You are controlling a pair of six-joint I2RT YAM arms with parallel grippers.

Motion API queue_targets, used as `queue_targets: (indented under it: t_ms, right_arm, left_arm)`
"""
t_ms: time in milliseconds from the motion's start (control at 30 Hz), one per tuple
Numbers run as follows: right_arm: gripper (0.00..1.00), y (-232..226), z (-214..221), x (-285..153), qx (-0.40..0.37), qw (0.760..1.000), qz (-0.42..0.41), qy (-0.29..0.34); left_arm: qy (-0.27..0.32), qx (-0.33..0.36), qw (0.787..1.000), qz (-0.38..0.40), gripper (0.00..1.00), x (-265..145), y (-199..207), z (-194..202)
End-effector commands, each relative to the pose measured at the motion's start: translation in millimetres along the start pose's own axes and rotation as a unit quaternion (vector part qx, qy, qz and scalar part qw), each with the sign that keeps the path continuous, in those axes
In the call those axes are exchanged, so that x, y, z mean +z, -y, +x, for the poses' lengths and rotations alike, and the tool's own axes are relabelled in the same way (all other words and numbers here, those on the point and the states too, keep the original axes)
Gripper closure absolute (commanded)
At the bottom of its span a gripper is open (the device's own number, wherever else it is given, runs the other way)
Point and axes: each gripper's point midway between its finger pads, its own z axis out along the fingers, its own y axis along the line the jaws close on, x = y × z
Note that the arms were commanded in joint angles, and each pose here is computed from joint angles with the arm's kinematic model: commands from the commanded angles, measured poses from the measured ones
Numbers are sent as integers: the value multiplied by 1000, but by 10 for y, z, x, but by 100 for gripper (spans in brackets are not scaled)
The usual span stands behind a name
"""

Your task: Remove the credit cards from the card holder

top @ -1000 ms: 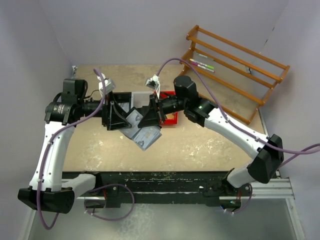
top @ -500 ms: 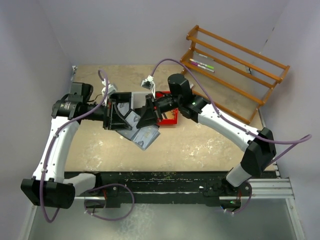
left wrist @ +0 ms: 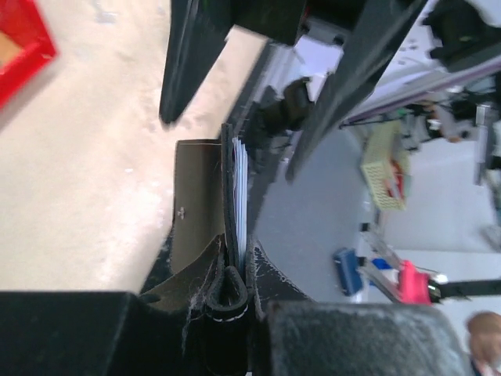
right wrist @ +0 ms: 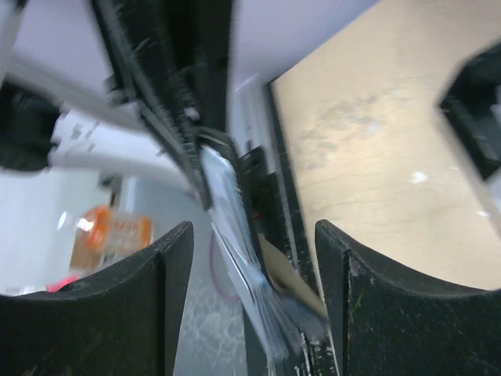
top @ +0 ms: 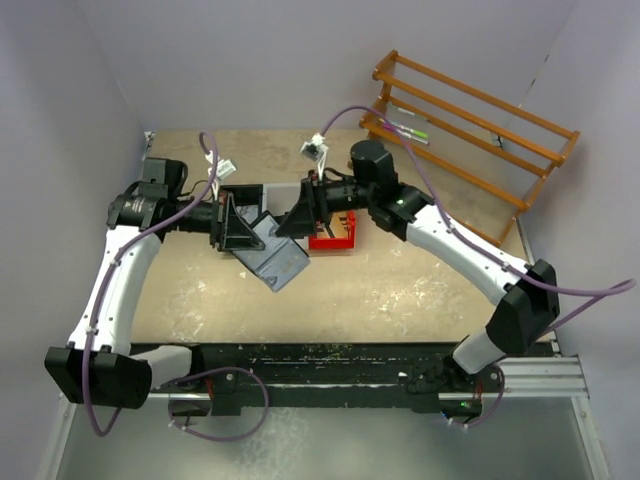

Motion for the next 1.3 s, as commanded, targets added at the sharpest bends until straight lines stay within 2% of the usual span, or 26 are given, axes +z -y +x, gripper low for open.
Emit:
queue_targets:
  t_ms: [0,133,300,467,633,933,1267]
  right_arm:
    - [34,110,-467,-389,6,983,137,118]
    - [32,-50,-700,-689,5,960,173,220]
    - [32,-401,-625,-683,49,953,115,277]
    - [37,-670,-489,-314,91,957,38,273]
    - [43,-650,-460,-48,118,955,-13,273]
    - [56,-444,-411,121,143,951,-15,274]
    - [68,-438,-467,217,158,946,-47,280]
  left_arm:
    - [53,67,992,-92,100,-130,-40,-331]
    - [75,60,987,-129,100,-198,-141,-428]
    - [116,52,986,-111,100,-282,-65,-551]
    - [142,51,986,-73,100,-274,80,-645]
    - [148,34,987,-47,100,-270,164,-712]
    - [152,15,988,-16,100,-283,351,-735]
    - [147,3,989,9,100,-290,503,-689]
